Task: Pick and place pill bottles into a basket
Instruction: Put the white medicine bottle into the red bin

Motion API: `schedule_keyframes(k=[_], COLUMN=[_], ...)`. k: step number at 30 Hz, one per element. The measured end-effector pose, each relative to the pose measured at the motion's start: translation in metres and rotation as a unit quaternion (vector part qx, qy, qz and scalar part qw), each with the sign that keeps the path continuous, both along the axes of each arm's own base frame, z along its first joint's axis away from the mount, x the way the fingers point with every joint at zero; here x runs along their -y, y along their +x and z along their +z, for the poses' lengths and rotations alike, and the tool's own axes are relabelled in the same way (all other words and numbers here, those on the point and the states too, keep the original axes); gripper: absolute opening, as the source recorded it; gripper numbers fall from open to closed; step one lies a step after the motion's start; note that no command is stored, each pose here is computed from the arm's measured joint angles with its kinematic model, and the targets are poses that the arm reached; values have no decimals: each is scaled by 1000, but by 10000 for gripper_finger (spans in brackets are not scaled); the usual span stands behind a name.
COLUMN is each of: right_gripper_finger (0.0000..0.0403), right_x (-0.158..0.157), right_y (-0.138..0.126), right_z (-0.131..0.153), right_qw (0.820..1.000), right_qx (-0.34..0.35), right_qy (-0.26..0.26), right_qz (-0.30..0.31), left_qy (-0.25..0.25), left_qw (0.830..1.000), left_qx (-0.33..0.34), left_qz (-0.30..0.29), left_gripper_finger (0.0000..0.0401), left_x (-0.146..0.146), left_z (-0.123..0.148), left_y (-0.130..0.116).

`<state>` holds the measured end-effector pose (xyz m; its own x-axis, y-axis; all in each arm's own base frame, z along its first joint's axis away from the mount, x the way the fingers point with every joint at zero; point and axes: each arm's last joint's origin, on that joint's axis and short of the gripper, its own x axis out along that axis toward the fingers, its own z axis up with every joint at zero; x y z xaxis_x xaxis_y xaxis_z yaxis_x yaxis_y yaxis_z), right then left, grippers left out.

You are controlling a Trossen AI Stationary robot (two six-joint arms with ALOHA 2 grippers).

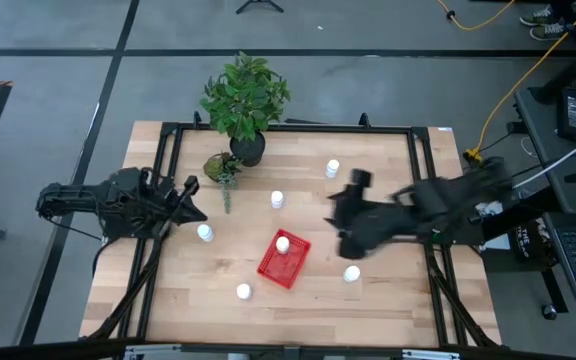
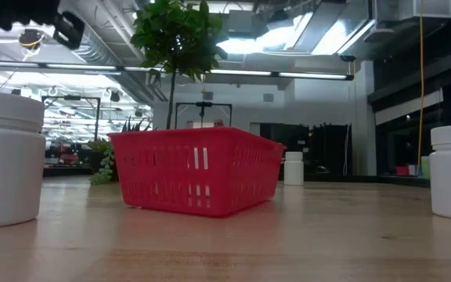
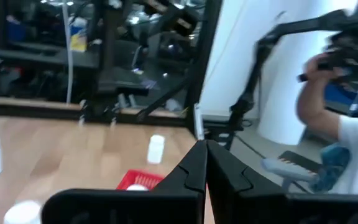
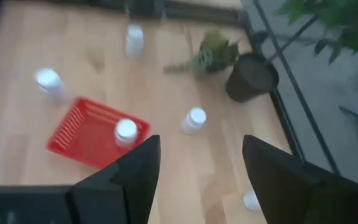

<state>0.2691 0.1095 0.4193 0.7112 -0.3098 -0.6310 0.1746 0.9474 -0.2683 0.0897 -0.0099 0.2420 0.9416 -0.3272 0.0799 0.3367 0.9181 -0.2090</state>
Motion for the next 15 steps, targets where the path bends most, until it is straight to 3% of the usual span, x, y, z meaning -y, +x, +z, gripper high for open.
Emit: schedule_keyframes(k=[7, 15], right_gripper_finger=[229, 229], right_x=[15, 53], right_y=[-56, -68], right_z=[-35, -54], right_qw=[997, 987], right_qx=[65, 136], right_qy=[36, 71], right_qz=[5, -50], left_qy=[7, 56], left_qw=[1000, 990], left_qx=[-29, -107], left_qz=[-6, -73], left_gripper_finger=[2, 4], left_x=[3, 22], left_z=[28, 46], left_y=[17, 60])
